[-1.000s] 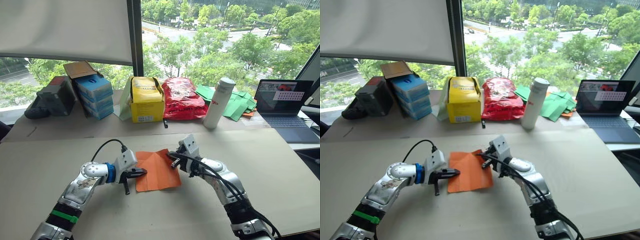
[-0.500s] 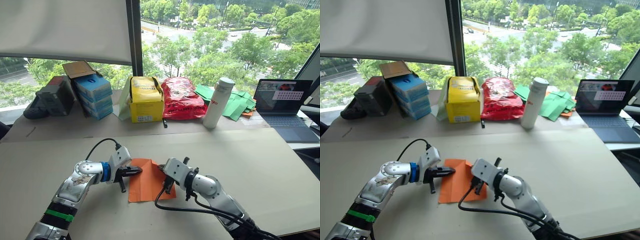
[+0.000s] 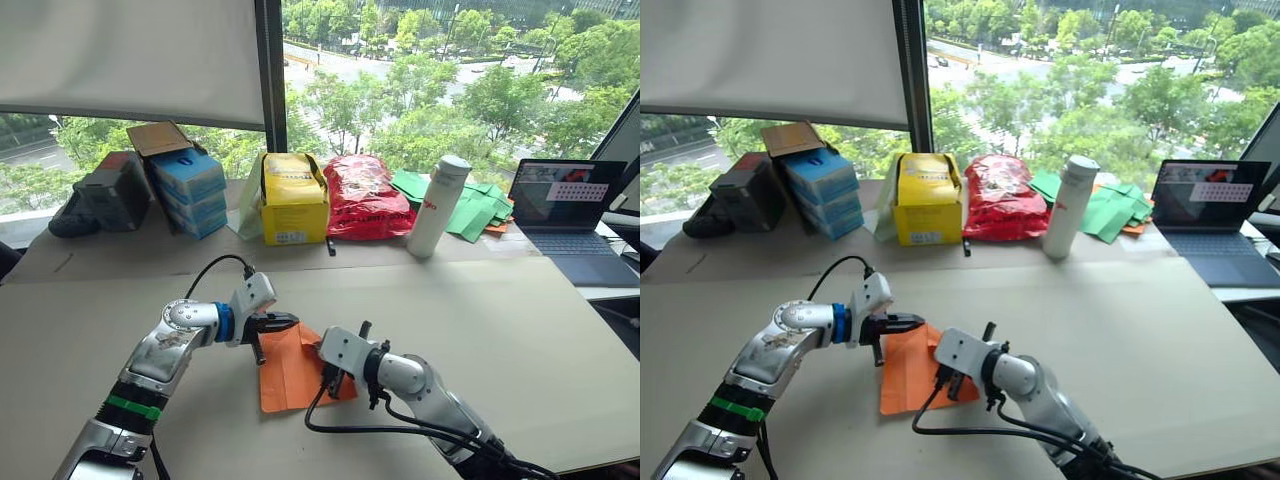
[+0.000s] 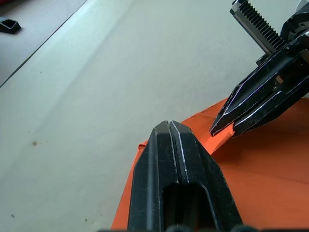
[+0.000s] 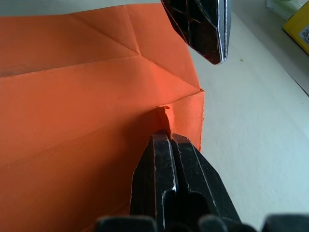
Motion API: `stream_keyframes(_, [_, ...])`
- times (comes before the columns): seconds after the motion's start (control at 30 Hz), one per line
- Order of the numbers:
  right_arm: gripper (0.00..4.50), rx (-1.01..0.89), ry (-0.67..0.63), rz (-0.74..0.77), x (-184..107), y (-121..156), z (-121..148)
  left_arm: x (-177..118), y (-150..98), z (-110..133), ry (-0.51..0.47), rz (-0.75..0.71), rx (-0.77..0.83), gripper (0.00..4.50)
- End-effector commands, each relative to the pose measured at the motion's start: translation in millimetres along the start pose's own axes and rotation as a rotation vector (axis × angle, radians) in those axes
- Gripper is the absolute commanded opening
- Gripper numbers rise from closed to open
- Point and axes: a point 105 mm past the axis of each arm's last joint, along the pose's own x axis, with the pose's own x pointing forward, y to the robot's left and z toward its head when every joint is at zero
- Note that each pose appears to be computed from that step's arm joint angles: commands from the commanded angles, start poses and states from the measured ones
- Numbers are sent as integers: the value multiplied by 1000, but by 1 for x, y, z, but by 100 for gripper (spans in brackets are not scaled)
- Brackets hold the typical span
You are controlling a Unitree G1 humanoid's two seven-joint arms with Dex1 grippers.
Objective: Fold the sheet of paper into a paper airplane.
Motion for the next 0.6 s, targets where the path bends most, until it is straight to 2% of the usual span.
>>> stream_keyframes(0.03, [3,-10,6,4,-1,-1,2,9,3,2,12,-8,55,0])
stream_keyframes(0.37, [3,-13,14,5,-1,-2,2,30,9,-13,116,-10,185,0])
stream_keyframes(0.6, [3,-20,22,10,-2,-3,1,31,6,-32,207,-38,264,0])
